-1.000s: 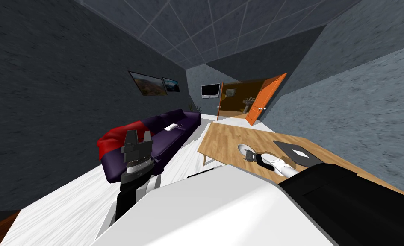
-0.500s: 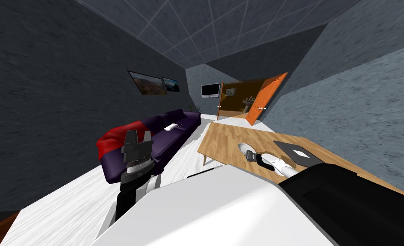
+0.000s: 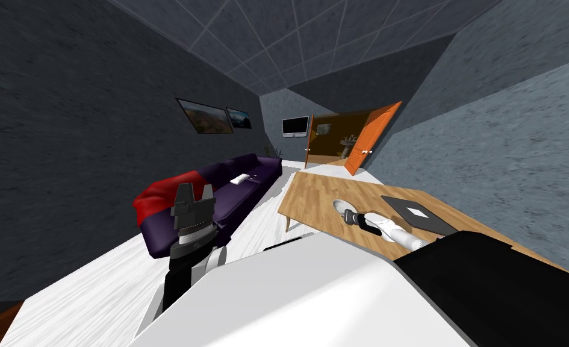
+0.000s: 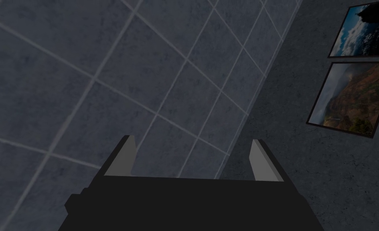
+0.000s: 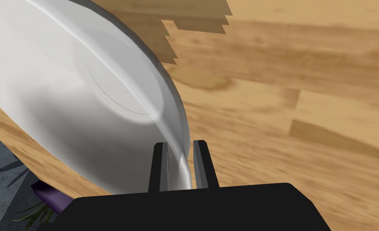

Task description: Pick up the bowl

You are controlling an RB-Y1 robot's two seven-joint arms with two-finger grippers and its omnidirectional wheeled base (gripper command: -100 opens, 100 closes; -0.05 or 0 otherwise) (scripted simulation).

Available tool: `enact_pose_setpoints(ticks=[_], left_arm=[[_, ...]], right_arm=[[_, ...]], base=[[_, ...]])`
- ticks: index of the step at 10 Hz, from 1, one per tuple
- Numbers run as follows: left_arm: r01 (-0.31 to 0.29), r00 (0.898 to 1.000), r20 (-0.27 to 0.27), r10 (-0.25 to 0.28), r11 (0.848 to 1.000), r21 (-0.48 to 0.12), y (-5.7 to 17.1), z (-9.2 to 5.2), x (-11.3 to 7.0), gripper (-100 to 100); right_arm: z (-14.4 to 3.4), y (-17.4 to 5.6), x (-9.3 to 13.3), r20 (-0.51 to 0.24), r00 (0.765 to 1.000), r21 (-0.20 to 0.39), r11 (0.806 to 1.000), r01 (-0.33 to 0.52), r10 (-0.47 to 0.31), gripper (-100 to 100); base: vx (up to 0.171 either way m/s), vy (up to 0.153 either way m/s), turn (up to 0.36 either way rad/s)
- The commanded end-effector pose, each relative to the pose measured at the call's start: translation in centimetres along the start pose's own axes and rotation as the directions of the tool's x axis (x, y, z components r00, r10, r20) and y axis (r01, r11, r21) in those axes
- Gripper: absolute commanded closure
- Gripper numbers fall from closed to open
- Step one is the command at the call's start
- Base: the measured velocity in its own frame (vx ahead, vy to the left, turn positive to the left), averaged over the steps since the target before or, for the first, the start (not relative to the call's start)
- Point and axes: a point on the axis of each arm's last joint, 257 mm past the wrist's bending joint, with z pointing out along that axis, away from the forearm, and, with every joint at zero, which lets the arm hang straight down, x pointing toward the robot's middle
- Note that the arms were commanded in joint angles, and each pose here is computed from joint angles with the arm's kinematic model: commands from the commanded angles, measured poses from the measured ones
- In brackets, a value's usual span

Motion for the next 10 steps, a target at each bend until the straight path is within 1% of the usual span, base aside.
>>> enact_pose_setpoints(ticks=[1,5,6,8,9,10], left_arm=[[0.0,1.0,0.0,0.0,1.0,0.0,0.0,0.0,0.0,0],[0.0,1.0,0.0,0.0,1.0,0.0,0.0,0.0,0.0,0],[0.0,1.0,0.0,0.0,1.0,0.0,0.0,0.0,0.0,0],[0.0,1.0,0.0,0.0,1.0,0.0,0.0,0.0,0.0,0],[0.0,1.0,0.0,0.0,1.0,0.0,0.0,0.0,0.0,0],[0.0,1.0,0.0,0.0,1.0,0.0,0.0,0.0,0.0,0]], right_arm=[[0.3,-0.1,-0.2,0.001,1.0,-0.007,1.0,0.006,-0.006,100],[1.0,-2.5,-1.6,0.004,1.0,-0.004,1.0,0.014,-0.014,100],[1.1,-2.3,-1.7,0.005,1.0,-0.009,1.0,0.019,-0.019,100],[1.4,-3.8,-2.2,0.002,1.0,-0.004,1.0,0.025,-0.025,100],[1.2,-3.3,-2.1,0.004,1.0,-0.007,1.0,0.023,-0.023,100],[1.2,-3.4,-2.0,0.003,1.0,-0.006,1.0,0.023,-0.023,0]], base=[[-0.045,0.01,-0.016],[-0.054,0.013,-0.035],[-0.046,0.006,-0.012],[-0.039,0.014,-0.039],[-0.024,0.004,-0.007],[0.0,0.0,0.0]])
